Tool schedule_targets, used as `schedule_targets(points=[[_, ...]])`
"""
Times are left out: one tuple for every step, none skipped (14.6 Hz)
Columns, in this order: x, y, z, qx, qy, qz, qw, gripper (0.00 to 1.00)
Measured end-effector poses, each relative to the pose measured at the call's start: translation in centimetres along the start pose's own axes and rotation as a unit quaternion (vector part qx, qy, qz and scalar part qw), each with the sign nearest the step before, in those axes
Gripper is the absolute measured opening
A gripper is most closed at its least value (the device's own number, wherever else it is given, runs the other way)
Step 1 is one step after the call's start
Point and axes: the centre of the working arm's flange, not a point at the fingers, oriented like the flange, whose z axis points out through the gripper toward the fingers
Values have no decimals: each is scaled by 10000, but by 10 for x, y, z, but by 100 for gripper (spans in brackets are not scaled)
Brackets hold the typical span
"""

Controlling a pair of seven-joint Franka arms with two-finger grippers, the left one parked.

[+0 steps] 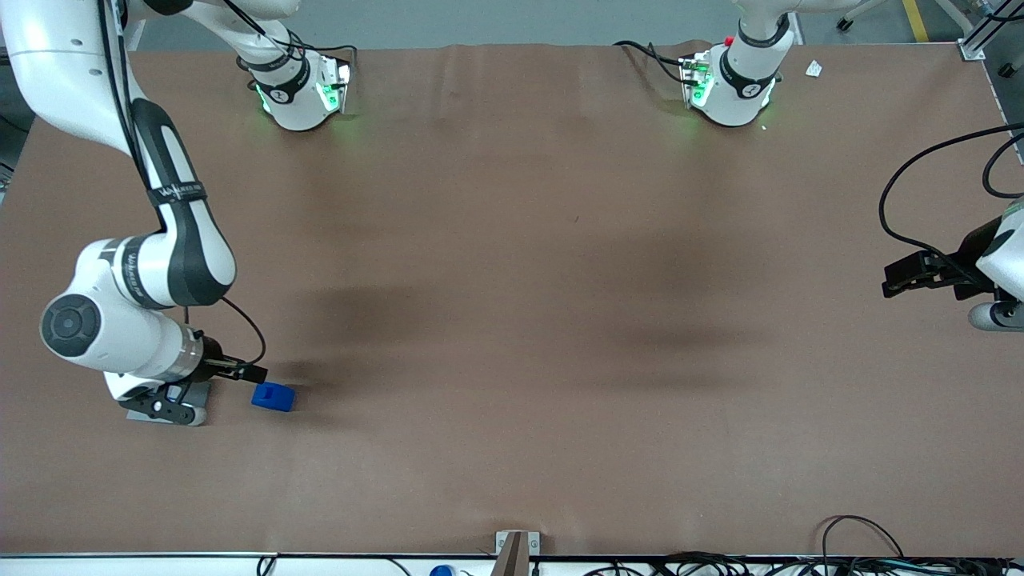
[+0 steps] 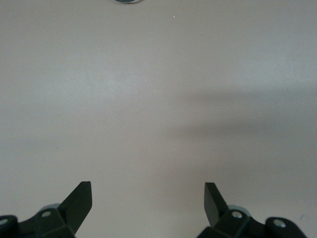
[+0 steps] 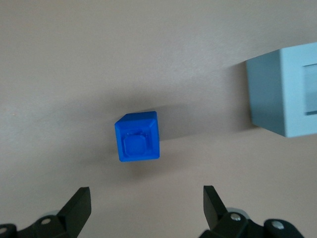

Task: Insert blue part into gray base with right arm
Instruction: 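Lower the right gripper and close it on the blue block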

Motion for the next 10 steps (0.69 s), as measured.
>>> schedule_targets(points=[[0,-4,10,9,-3,-25,10000,100],[0,-7,17,18,1,-47,10000,100],[0,-10,24,27,9,-65,10000,100],[1,-13,28,40,39,-85,9999,100],[1,-16,30,49,92,-114,9999,100],[2,-18,33,37,148,-152,9998,100],[3,-18,35,27,193,-174,9997,100],[4,-18,37,17,211,-176,9996,100],[4,-16,38,8,224,-176,9996,100],[5,-16,39,12,253,-173,9995,100]])
